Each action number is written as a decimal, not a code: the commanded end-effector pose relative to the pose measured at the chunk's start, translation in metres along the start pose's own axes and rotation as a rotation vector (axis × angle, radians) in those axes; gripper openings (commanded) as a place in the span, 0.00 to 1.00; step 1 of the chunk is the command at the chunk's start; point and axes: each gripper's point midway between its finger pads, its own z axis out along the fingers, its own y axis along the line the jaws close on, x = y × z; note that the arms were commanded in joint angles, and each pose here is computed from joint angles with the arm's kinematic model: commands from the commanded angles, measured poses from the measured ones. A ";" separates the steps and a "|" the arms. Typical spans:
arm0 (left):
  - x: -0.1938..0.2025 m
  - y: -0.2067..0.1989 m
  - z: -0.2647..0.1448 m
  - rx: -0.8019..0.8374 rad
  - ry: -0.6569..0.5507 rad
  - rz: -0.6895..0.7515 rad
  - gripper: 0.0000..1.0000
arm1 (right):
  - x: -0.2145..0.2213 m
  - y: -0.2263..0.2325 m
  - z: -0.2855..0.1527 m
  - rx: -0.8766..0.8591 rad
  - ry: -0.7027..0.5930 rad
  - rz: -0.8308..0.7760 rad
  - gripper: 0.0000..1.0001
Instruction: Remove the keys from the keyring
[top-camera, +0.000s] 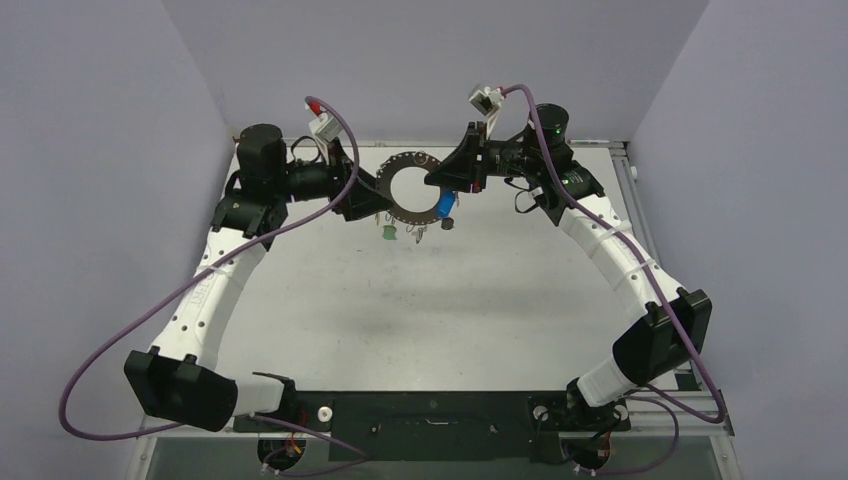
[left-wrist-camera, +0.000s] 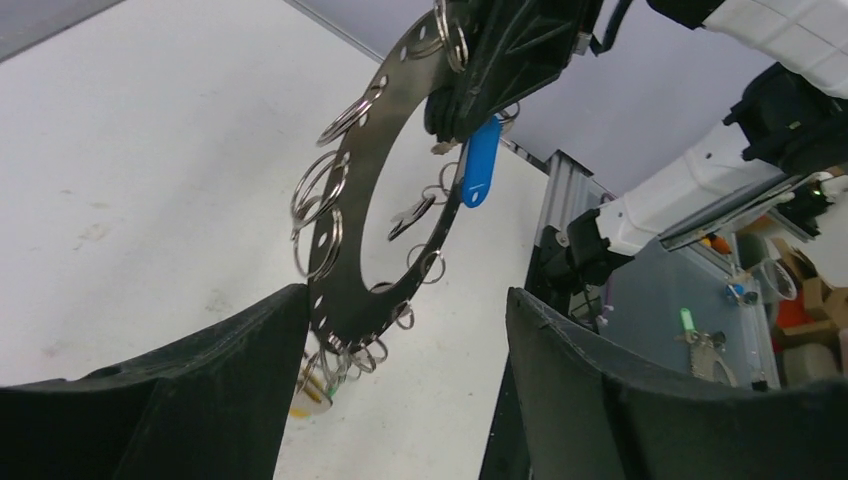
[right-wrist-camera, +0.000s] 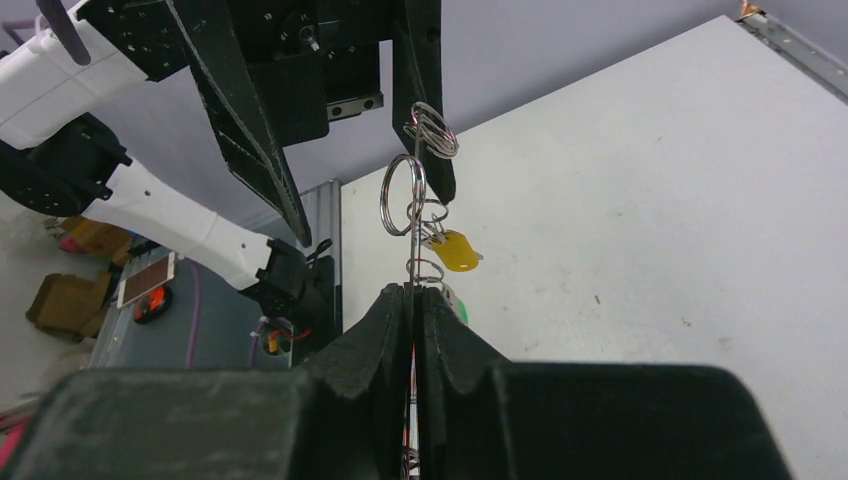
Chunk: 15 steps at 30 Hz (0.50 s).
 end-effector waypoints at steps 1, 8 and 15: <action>-0.004 -0.031 0.009 0.088 -0.023 0.034 0.66 | -0.015 0.048 -0.008 -0.131 -0.008 -0.078 0.05; -0.012 -0.050 0.014 0.170 -0.076 -0.072 0.28 | -0.013 0.060 -0.008 -0.175 0.004 -0.059 0.05; -0.012 -0.050 0.013 0.131 -0.089 -0.233 0.00 | -0.023 0.039 -0.008 -0.126 -0.037 -0.008 0.19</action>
